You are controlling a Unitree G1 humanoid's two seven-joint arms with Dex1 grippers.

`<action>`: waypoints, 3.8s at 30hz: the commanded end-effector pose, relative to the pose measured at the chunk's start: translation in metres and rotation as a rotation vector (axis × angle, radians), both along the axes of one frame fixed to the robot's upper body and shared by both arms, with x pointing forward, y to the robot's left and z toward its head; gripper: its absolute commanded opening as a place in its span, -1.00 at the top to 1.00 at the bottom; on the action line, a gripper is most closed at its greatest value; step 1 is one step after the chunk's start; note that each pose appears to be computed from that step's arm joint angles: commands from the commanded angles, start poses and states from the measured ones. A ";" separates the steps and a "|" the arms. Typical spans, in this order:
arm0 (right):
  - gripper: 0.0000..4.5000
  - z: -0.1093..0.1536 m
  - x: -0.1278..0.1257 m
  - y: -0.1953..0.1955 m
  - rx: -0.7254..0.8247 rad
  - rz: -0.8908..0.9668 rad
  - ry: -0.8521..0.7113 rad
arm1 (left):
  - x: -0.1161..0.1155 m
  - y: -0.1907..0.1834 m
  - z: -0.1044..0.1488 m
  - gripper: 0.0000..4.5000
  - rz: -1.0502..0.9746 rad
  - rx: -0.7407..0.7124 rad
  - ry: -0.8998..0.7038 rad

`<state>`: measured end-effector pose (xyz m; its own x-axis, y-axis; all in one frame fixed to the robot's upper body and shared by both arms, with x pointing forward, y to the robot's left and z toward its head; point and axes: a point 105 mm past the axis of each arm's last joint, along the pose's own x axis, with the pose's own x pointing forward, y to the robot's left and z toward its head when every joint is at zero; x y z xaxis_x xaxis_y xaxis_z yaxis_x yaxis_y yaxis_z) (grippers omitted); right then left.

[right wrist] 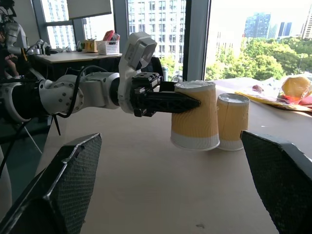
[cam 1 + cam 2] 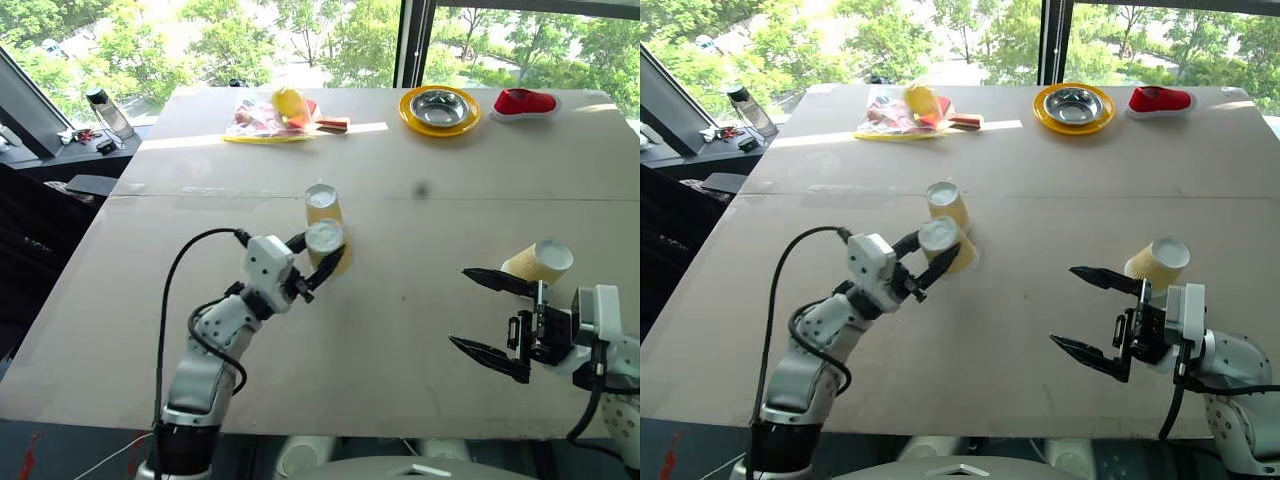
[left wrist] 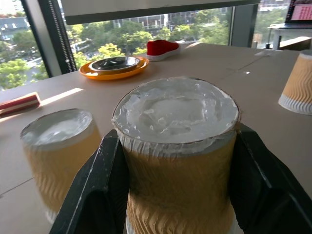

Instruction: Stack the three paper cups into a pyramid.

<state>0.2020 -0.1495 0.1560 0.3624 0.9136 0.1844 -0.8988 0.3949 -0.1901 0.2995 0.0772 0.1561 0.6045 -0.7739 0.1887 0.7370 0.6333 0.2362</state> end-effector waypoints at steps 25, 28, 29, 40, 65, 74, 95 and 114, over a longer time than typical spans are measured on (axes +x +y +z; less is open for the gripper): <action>-1.00 -0.010 0.005 -0.022 0.065 -0.521 0.080 | 0.060 -0.105 -0.004 -0.90 -0.121 0.016 0.012; -1.00 -0.010 0.004 -0.021 0.063 -0.516 0.075 | 0.049 -0.094 0.006 -0.96 -0.143 -0.007 -0.026; -1.00 -0.009 0.004 -0.021 0.062 -0.512 0.072 | 0.044 -0.089 0.010 -0.96 -0.154 -0.020 -0.039; -1.00 0.003 0.003 -0.007 0.099 -0.354 0.023 | -0.025 0.035 0.014 -0.96 0.150 -0.145 -0.085; -1.00 0.018 0.009 0.015 0.104 -0.183 -0.009 | 0.079 0.058 -0.016 -0.96 0.415 -0.065 -0.004; -1.00 0.022 0.012 0.023 0.131 -0.234 -0.023 | 0.088 0.052 -0.018 -0.41 0.379 -0.082 0.004; -1.00 0.002 0.006 -0.005 0.084 -0.490 0.015 | 0.083 -0.046 -0.016 -0.09 -0.029 -0.044 0.064; -1.00 0.001 0.003 -0.019 0.086 -0.554 -0.026 | 0.068 -0.033 -0.002 -0.97 -0.033 -0.066 -0.022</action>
<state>0.2068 -0.1617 0.1452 0.7745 0.5942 0.2170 -0.5839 0.8035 -0.1161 0.3714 0.0400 0.1301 0.5911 -0.7882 0.1713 0.7719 0.6144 0.1633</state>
